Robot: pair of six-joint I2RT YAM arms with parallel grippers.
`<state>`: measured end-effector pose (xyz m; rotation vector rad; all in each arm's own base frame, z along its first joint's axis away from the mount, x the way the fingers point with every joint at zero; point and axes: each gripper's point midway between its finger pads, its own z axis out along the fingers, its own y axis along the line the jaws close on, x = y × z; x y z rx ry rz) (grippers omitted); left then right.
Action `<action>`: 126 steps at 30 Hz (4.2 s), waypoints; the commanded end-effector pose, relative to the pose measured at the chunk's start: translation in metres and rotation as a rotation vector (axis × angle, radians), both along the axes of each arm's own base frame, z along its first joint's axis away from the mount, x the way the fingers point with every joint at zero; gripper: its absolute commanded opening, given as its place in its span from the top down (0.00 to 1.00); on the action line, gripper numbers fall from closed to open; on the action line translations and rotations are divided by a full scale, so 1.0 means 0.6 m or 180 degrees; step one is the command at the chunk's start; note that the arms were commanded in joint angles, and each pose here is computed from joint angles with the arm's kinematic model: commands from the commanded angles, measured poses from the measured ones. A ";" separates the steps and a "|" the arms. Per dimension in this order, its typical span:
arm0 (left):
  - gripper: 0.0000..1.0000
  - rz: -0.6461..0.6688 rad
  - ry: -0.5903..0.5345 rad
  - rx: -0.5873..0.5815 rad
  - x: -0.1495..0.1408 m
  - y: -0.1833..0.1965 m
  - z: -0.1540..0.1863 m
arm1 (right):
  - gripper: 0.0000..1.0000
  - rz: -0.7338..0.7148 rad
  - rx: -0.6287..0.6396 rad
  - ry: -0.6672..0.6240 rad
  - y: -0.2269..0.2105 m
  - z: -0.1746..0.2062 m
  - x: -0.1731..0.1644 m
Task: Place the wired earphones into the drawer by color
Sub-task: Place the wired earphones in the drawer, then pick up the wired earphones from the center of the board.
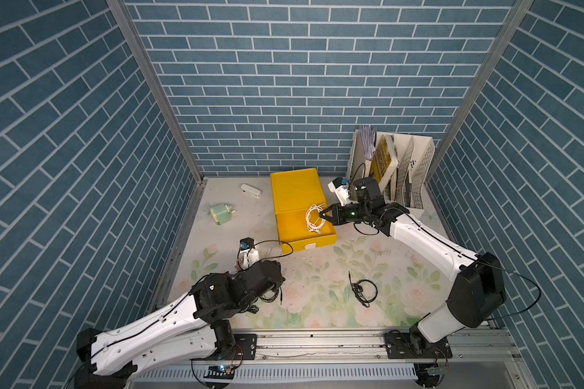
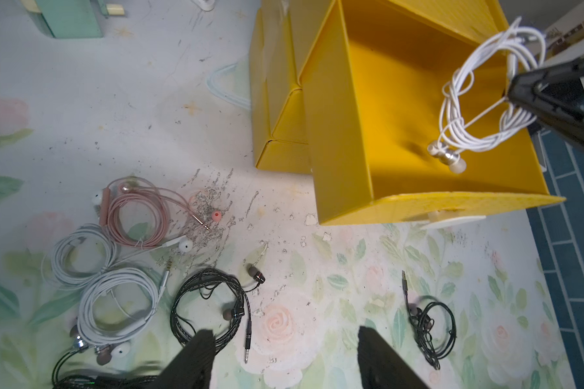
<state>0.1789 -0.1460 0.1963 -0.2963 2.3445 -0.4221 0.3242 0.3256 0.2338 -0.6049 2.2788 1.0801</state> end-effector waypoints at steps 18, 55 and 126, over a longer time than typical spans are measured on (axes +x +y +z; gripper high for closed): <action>0.20 0.0961 0.0520 -0.0027 0.033 0.109 -0.138 | 0.44 -0.0009 -0.0172 -0.0097 -0.014 0.026 0.016; 0.48 0.1884 0.1279 0.0010 -0.014 0.211 -0.282 | 0.43 -0.0071 -0.0024 -0.0356 -0.038 0.066 -0.009; 1.00 -0.0818 -0.0759 -0.0730 0.059 0.034 0.227 | 0.21 0.1603 0.1018 -0.0937 0.158 0.247 -0.110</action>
